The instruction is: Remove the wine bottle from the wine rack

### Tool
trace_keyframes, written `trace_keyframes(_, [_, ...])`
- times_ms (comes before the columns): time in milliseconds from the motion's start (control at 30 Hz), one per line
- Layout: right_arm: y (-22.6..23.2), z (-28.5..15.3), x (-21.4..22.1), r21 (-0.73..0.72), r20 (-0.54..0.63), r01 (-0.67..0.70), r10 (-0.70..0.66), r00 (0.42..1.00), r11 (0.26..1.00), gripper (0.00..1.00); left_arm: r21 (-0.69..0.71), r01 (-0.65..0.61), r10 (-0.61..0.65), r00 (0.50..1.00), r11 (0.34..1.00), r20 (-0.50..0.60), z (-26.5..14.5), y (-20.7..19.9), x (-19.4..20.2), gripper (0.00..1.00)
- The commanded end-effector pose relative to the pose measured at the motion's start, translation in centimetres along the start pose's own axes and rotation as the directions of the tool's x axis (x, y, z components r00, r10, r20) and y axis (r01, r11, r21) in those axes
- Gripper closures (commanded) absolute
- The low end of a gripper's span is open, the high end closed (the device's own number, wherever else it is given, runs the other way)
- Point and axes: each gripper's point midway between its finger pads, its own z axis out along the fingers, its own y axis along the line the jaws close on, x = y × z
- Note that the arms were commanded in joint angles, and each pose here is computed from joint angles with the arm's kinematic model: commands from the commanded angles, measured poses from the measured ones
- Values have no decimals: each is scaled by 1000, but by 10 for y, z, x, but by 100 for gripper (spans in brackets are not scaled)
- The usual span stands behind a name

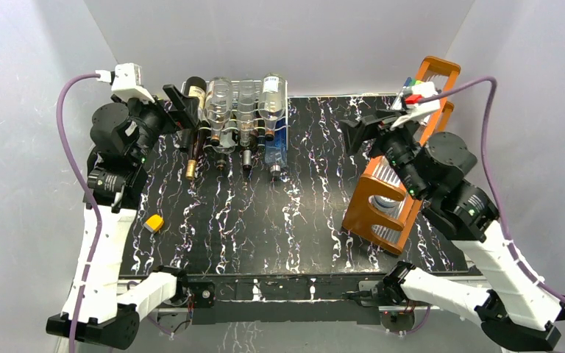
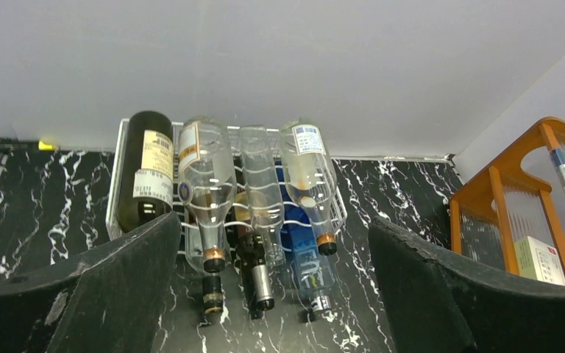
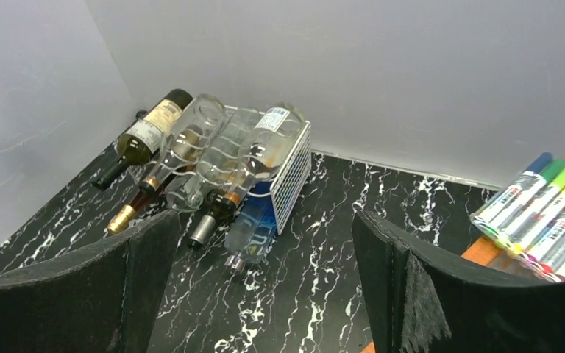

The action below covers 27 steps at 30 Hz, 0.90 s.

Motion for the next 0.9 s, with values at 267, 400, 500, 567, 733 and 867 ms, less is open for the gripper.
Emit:
trace_keyframes(267, [15,40,15,67,-52,-77,81,995,995,2,15,102,-101,991,995,-90,10,7,16,2])
trace_keyframes(400, [19,50,29,75,-104,-46,54,993,996,2,27,121,-116,985,992,-125,10,7,26,2])
trace_keyframes(500, [38,50,38,-27,-172,-20,15,985,999,2,36,136,-129,981,990,-146,10,6,32,2])
trace_keyframes(567, [42,48,41,-46,-182,-49,40,982,998,2,42,147,-138,977,988,-165,9,4,37,2])
trace_keyframes(733, [55,37,44,-154,-129,-62,42,991,986,2,56,171,-155,963,984,-222,7,1,51,2])
trace_keyframes(867, [60,41,53,-172,-176,-44,13,984,984,2,51,178,-157,947,983,-281,4,2,67,2])
